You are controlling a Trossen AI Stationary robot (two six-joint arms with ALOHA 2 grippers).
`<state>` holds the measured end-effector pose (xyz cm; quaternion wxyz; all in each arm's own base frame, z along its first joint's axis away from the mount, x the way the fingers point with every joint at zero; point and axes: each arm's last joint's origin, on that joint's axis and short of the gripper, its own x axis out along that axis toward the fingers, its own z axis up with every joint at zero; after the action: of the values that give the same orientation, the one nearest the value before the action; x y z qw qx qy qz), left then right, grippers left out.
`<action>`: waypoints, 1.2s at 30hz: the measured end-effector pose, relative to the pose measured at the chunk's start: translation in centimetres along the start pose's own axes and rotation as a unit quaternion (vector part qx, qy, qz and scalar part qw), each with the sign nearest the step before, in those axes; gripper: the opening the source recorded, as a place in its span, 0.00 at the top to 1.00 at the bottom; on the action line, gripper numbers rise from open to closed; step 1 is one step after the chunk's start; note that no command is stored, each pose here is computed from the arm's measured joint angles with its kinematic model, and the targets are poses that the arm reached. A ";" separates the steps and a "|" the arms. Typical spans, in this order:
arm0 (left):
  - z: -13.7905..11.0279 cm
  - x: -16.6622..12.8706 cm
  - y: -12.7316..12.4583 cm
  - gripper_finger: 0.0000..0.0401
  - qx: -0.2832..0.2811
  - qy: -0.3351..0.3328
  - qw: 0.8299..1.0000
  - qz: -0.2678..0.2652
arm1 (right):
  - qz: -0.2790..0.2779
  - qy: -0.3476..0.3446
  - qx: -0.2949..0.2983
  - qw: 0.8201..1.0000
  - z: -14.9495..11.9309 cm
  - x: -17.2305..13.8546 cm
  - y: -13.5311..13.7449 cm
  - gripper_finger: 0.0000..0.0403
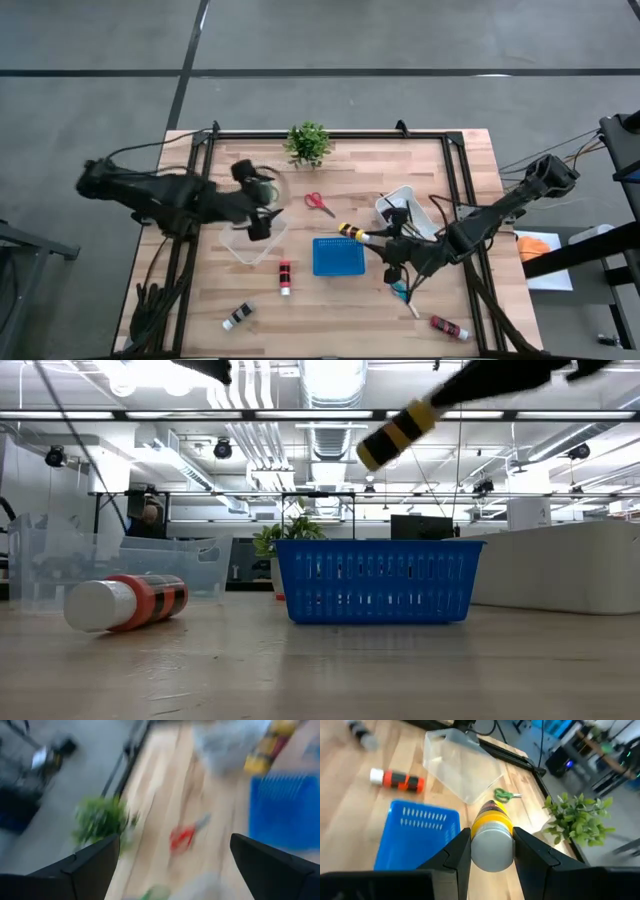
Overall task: Pick & Place Paint Supplies
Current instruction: Put the yellow paint bottle in the blue bin
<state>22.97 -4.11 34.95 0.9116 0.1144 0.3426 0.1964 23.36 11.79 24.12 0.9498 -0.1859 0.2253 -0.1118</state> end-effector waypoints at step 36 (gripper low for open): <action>-7.9 -2.4 -5.3 0.04 -0.082 -0.409 0.865 -0.280 | 0.165 0.381 0.207 0.886 8.7 7.4 -5.3 0.72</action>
<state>17.47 -9.29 28.67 0.9927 0.0082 -0.0604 -0.1039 33.25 7.46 30.62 0.8124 0.1119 0.5692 -0.0595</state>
